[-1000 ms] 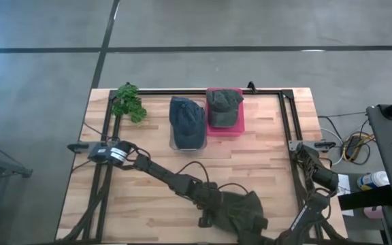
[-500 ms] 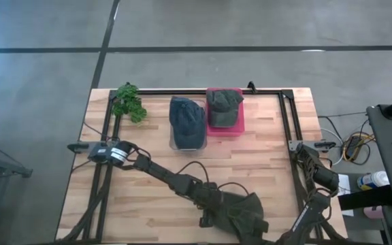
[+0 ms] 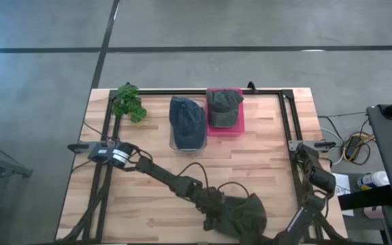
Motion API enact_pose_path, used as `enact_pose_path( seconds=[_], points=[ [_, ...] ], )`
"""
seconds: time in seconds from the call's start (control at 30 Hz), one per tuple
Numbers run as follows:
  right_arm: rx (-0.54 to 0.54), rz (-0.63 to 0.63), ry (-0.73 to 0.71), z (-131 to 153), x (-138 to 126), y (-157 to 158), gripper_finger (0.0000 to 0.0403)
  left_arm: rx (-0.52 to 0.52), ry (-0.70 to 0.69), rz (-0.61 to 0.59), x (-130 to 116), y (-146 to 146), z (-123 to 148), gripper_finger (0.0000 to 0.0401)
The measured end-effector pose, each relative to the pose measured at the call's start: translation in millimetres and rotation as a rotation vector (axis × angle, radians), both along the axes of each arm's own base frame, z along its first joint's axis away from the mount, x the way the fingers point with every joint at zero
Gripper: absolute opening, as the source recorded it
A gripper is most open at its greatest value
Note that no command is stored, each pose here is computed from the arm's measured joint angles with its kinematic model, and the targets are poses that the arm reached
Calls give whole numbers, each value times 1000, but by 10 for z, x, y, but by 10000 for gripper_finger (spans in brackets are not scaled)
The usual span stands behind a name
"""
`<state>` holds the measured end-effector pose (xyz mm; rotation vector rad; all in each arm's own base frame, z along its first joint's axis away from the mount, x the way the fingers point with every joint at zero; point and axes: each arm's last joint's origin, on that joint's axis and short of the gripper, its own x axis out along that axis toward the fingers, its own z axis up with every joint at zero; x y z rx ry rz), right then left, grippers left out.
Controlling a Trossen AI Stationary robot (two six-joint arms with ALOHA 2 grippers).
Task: Pick & Place hat
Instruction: Put the green cap into the red bin
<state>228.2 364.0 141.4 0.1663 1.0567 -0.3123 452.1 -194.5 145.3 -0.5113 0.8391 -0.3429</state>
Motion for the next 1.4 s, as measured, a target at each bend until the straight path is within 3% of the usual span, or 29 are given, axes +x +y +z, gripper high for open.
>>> enact_pose_path(
  seconds=[0.17, 0.4, 0.53, 0.67, 0.9, 1.07, 1.23, 1.4],
  points=[
    [-131, -22, 88, 0, 74, -218, 218, -39, -24, 5, 22, -56, 72, 167],
    [-91, 55, 175, 203, 202, -358, 136, -116, -210, 27, 203, -130, 509, 167],
    [-91, 109, 163, 482, 163, -445, 69, -39, -348, -7, 288, -129, 893, 167],
    [-100, 59, 192, 749, 17, -618, 21, 96, -350, -31, 289, -82, 1233, 167],
    [216, -1, 43, 1333, -202, -1041, 19, 277, -326, -28, 50, -28, 2013, 167],
    [480, -37, -169, 1535, -398, -1437, 19, 416, -369, 3, -116, 16, 2331, 167],
    [833, 26, -382, 1355, -570, -1699, 20, 544, -294, 42, -333, 80, 2309, 167],
    [1106, 33, -499, 984, -704, -1876, 20, 561, -213, 59, -444, 156, 2132, 167]
  ],
)
